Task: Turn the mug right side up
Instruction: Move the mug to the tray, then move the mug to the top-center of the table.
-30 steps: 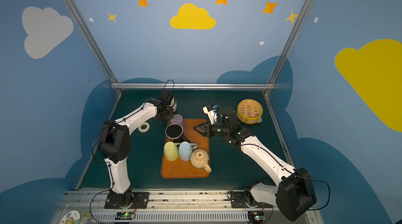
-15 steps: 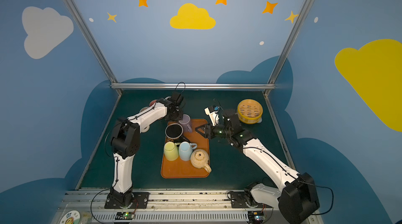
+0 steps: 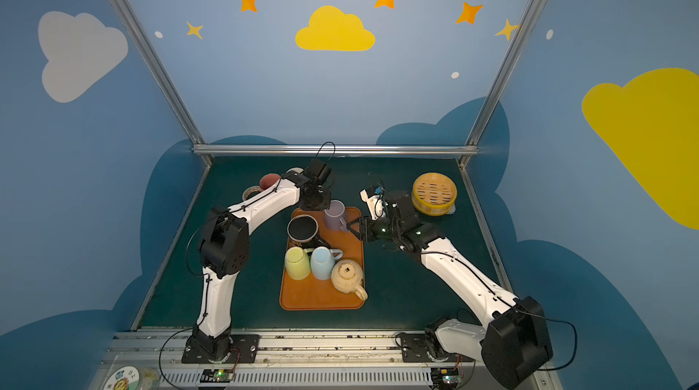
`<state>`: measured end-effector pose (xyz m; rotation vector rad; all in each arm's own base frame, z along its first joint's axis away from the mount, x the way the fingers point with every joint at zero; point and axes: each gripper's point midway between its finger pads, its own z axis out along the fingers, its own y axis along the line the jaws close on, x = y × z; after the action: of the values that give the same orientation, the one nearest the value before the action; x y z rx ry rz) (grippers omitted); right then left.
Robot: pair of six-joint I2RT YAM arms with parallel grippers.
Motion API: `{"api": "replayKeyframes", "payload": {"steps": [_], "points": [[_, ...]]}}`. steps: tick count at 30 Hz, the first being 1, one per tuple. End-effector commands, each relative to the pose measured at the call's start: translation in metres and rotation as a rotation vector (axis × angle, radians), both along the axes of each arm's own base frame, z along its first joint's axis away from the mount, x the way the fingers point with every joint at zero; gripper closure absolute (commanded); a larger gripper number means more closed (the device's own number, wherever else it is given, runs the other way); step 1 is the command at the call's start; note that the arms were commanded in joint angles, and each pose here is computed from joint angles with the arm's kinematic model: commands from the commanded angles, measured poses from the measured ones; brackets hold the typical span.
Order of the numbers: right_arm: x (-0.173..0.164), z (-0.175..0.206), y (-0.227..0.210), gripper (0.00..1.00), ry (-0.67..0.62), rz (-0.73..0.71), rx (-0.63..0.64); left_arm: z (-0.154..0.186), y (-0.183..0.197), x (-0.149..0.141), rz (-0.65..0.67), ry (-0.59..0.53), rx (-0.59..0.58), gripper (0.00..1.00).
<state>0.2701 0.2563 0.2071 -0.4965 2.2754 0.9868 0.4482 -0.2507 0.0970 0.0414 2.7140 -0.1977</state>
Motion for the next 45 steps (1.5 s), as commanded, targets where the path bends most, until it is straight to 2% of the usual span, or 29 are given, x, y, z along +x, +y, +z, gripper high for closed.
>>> {"api": "replayKeyframes", "payload": {"steps": [1, 5, 7, 16, 24, 30, 38, 45], "points": [[0.008, -0.002, -0.004, 0.55, -0.021, -0.024, -0.073, 0.035, 0.015, 0.007, 0.024, -0.059, 0.004, 0.94], [0.014, -0.012, -0.006, 0.54, -0.019, -0.035, -0.144, 0.057, 0.039, 0.017, 0.061, -0.092, 0.020, 0.80], [0.016, -0.015, -0.007, 0.53, -0.020, -0.038, -0.182, 0.062, 0.052, 0.020, 0.078, -0.096, 0.031, 0.76], [0.019, -0.020, -0.002, 0.51, -0.022, -0.023, -0.217, 0.044, 0.091, 0.033, 0.129, -0.040, 0.055, 0.77], [0.020, -0.027, 0.002, 0.50, -0.015, -0.006, -0.232, 0.025, 0.092, 0.043, 0.135, -0.016, 0.056, 0.74], [0.020, -0.029, 0.004, 0.50, -0.012, 0.007, -0.234, 0.011, 0.102, 0.052, 0.152, 0.006, 0.097, 0.72], [0.021, -0.030, 0.008, 0.50, -0.013, 0.021, -0.230, 0.003, 0.111, 0.061, 0.160, 0.005, 0.143, 0.66], [0.023, -0.032, 0.011, 0.50, -0.004, 0.027, -0.227, -0.002, 0.108, 0.067, 0.154, 0.010, 0.144, 0.67]]}}
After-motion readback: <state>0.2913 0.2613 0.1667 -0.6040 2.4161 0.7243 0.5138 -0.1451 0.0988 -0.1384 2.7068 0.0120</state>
